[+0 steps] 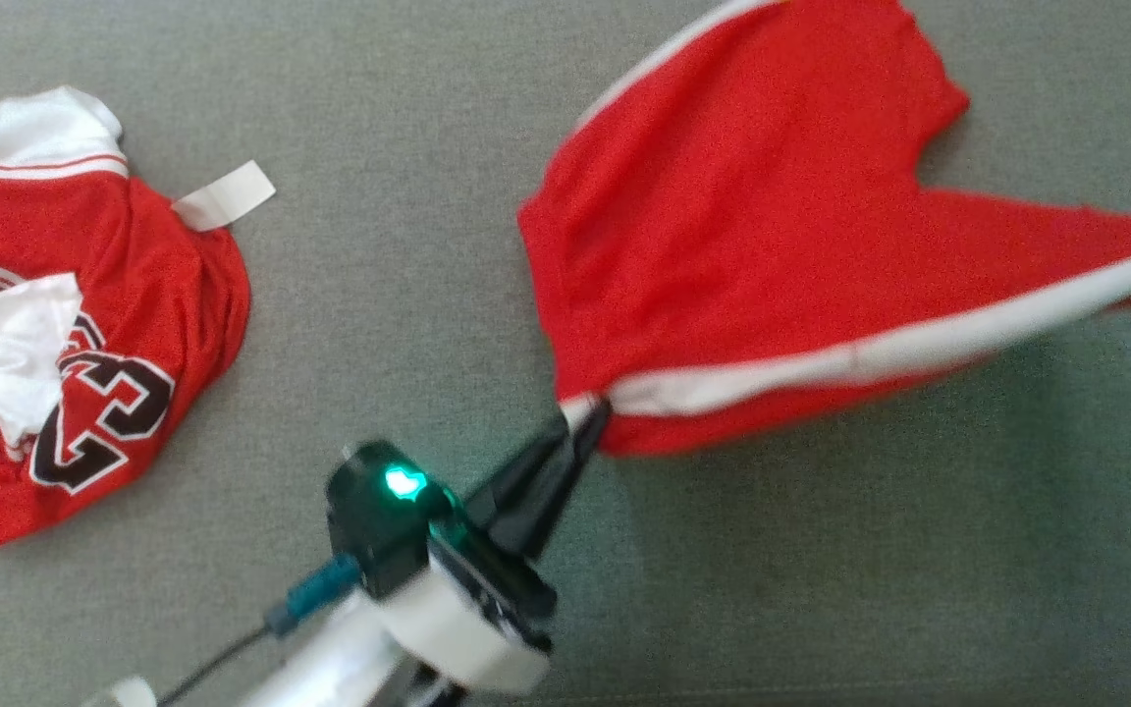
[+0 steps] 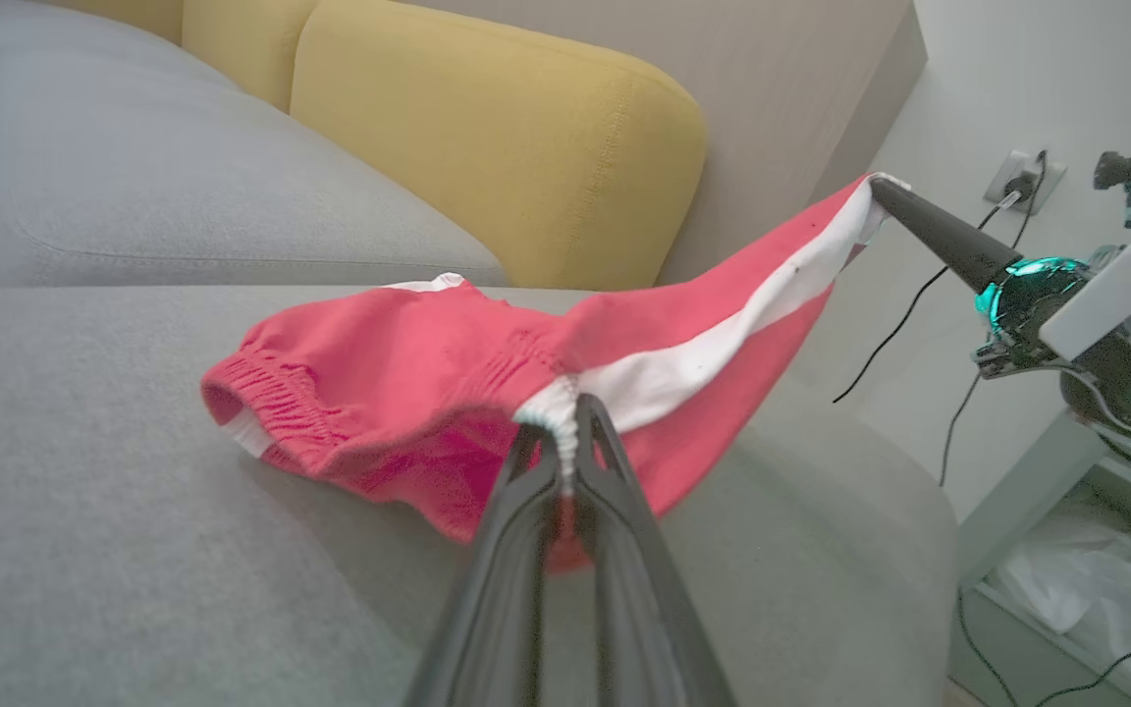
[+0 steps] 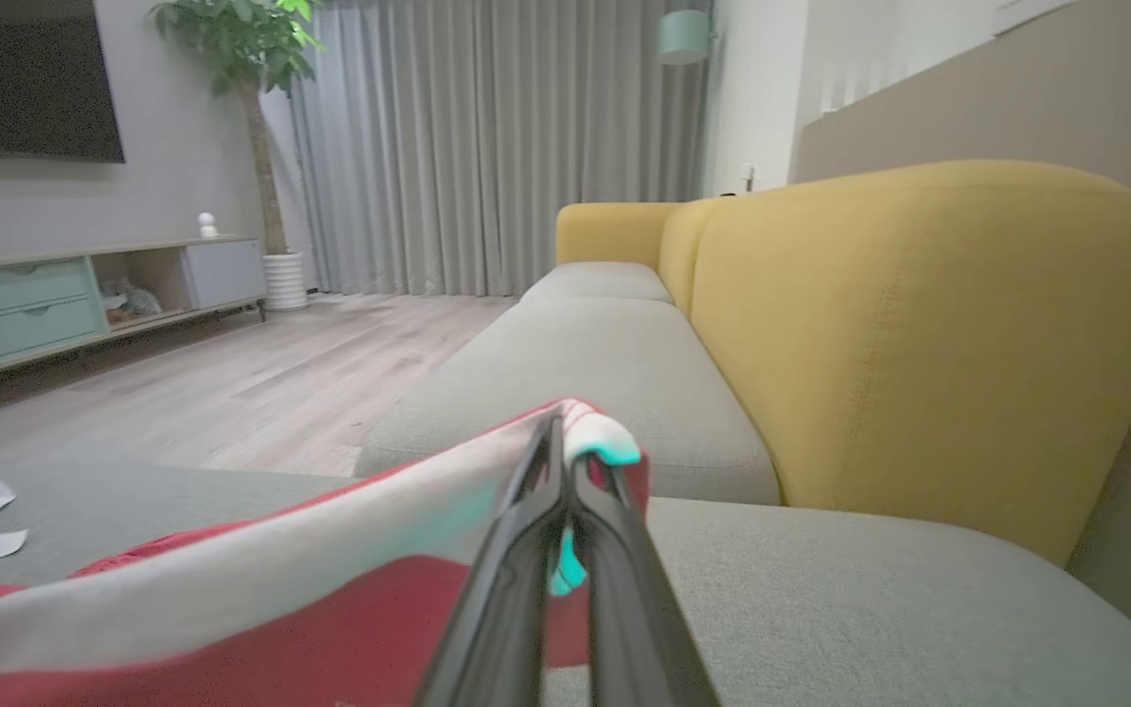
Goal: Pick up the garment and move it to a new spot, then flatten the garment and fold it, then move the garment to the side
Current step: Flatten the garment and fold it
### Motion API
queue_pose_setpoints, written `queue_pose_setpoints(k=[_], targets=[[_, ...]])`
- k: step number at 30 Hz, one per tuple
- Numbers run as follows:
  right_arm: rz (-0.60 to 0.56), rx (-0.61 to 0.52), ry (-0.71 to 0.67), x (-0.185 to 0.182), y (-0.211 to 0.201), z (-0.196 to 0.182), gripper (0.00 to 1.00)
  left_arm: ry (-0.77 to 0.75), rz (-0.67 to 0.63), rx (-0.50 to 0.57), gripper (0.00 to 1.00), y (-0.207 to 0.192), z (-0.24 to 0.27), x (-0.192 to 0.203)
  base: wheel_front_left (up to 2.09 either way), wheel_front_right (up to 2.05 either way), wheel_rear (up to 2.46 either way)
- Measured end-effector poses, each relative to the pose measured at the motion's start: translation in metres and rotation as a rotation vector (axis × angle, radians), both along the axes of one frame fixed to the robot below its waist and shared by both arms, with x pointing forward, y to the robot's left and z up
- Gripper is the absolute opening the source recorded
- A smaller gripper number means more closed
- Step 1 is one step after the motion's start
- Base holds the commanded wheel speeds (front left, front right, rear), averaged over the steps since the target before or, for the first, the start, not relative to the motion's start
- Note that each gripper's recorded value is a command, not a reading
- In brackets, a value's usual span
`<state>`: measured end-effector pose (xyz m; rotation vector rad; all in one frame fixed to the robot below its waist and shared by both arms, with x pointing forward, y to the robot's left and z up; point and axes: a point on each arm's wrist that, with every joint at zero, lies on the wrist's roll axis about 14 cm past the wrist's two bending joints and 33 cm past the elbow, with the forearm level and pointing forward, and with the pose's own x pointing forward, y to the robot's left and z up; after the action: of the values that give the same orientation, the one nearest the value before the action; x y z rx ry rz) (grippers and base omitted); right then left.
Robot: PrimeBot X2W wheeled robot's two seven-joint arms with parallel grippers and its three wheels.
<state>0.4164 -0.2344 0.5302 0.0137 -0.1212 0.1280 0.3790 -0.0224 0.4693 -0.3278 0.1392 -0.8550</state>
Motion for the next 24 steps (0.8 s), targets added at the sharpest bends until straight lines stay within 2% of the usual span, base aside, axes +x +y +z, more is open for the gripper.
queue_pose_setpoints(k=[4, 8, 15, 20, 24], targets=[[0.012, -0.033, 0.015, -0.013, 0.005, 0.013, 0.0, 0.02, 0.0, -0.045, 0.0, -0.003, 0.008, -0.022, 0.0, 0.0, 0.0], [0.048, -0.049, 0.022, 0.007, 0.014, 0.017, 0.0, 0.025, 0.042, -0.096, 0.0, 0.0, 0.023, -0.002, 0.0, 0.0, 0.0], [0.097, -0.126, 0.106, 0.08, 0.019, -0.009, 0.0, 0.134, 0.144, -0.188, 0.0, 0.0, 0.028, 0.072, 0.0, 0.0, 0.0], [0.151, -0.174, 0.191, 0.141, 0.034, -0.042, 0.0, 0.23, 0.225, -0.169, 0.0, 0.012, 0.001, 0.12, 0.0, 0.0, 0.0], [0.183, -0.192, 0.231, 0.168, 0.048, -0.064, 0.0, 0.288, 0.273, -0.142, 0.0, 0.023, -0.02, 0.139, 0.0, 0.0, 0.0]])
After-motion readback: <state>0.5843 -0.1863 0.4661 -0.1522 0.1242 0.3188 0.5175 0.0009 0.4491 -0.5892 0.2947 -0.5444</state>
